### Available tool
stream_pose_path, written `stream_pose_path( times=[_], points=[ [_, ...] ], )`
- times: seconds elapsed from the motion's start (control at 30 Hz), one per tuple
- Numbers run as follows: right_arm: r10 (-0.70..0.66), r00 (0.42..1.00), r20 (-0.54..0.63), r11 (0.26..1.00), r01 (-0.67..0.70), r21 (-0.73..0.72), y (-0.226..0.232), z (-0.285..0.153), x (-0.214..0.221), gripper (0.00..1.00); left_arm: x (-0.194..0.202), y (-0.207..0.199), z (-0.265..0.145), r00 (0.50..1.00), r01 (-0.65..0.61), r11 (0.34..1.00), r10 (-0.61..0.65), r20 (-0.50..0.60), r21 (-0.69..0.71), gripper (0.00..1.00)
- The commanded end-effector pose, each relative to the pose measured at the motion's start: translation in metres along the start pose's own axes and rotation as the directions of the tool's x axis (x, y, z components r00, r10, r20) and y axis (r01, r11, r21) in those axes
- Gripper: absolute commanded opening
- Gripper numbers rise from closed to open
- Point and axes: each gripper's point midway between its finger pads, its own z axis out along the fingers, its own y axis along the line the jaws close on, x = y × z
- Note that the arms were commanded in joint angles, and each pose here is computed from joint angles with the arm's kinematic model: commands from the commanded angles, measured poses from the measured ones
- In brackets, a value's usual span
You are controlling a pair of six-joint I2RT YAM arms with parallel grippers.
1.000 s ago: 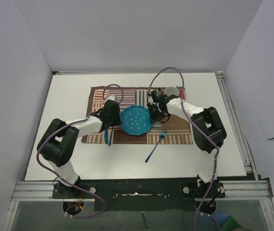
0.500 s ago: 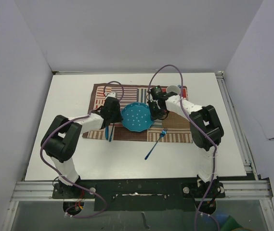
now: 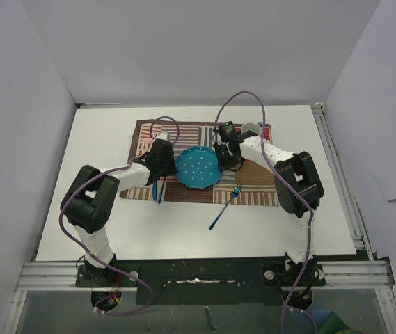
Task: Set the dinner table for one person
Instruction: Adjust the plate on the napkin.
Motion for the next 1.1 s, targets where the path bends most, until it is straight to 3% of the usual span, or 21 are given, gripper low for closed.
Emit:
stream_pose_path(
  times=[0.0,0.73,0.77,0.8,0.83,0.87,0.93,1.0,1.07],
  points=[
    [-0.052,0.993,0.106,0.997,0.057,-0.051,0.014,-0.007,-0.036,0.00,-0.016,-0.023,0.006,0.999,-0.006,0.997,0.002,0.051,0.076,0.00],
    [-0.002,0.994,0.107,1.000,0.004,-0.017,-0.020,0.000,-0.047,0.00,-0.015,-0.026,0.019,0.999,-0.033,0.997,0.031,0.029,0.070,0.00],
    [-0.003,0.995,0.102,1.000,0.004,-0.016,-0.021,0.001,-0.046,0.03,-0.015,-0.026,0.019,0.999,-0.035,0.997,0.033,0.028,0.070,0.00],
    [-0.001,0.995,0.100,1.000,0.003,-0.017,-0.021,0.002,-0.045,0.15,-0.015,-0.025,0.019,0.999,-0.036,0.997,0.034,0.026,0.066,0.00],
    [-0.001,0.995,0.098,1.000,0.003,-0.022,-0.021,0.002,-0.045,0.28,-0.015,-0.025,0.018,0.999,-0.039,0.997,0.037,0.025,0.065,0.04],
    [-0.003,0.995,0.099,1.000,0.005,-0.024,-0.020,0.002,-0.045,0.49,-0.016,-0.025,0.017,0.999,-0.042,0.997,0.041,0.024,0.063,0.07],
    [-0.002,0.995,0.102,1.000,0.005,-0.025,-0.019,0.000,-0.045,0.73,-0.019,-0.027,0.011,0.998,-0.050,0.997,0.049,0.029,0.066,0.11],
    [-0.005,0.993,0.115,1.000,0.007,-0.019,-0.019,-0.004,-0.046,0.83,-0.026,-0.028,0.000,0.997,-0.065,0.996,0.062,0.052,0.063,0.12],
    [-0.006,0.991,0.134,1.000,0.009,-0.016,-0.018,-0.010,-0.048,0.85,-0.039,-0.028,-0.014,0.993,-0.084,0.995,0.079,0.093,0.053,0.14]
  ],
)
